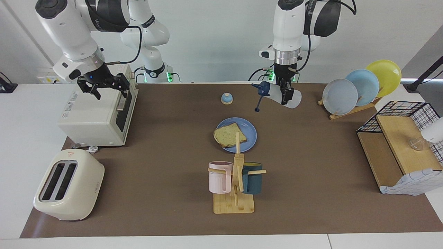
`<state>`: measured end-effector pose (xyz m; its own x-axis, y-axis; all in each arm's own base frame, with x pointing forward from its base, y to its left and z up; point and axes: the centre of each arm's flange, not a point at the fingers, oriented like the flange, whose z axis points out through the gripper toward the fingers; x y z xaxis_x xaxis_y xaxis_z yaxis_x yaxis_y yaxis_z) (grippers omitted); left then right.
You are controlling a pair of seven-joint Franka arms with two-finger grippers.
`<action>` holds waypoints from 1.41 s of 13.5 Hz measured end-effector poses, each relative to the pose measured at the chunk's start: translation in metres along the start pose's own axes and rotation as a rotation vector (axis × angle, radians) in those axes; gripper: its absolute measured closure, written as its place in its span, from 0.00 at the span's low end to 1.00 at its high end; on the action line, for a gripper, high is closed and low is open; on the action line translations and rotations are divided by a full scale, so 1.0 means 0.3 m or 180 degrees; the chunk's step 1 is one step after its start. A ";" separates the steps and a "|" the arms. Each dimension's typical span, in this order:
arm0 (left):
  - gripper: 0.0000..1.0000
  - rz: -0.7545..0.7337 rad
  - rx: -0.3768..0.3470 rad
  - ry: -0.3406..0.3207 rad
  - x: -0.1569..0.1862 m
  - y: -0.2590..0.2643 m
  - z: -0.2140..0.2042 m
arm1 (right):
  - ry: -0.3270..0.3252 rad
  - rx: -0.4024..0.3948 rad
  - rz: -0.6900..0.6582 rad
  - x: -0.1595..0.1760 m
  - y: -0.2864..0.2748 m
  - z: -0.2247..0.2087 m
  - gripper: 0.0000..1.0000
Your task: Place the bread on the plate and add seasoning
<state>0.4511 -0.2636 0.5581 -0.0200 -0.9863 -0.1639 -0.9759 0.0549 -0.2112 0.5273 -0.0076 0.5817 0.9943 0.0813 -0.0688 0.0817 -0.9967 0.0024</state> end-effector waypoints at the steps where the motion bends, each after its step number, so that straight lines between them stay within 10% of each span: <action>1: 0.54 0.0033 0.0053 -0.0091 0.025 0.014 -0.009 | 0.0012 -0.0008 -0.0022 0.001 -0.005 -0.006 0.00; 19: 0.54 0.0616 0.0729 -0.1598 0.576 0.246 0.212 | 0.0032 -0.0008 0.0048 -0.011 0.094 -0.039 0.00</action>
<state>0.3895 -0.4200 0.4528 -0.0332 -0.7635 -0.6449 -0.8917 0.3140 -0.3259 0.5271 -0.0357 0.5936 0.9961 0.0662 -0.0588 0.0667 -0.9978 0.0058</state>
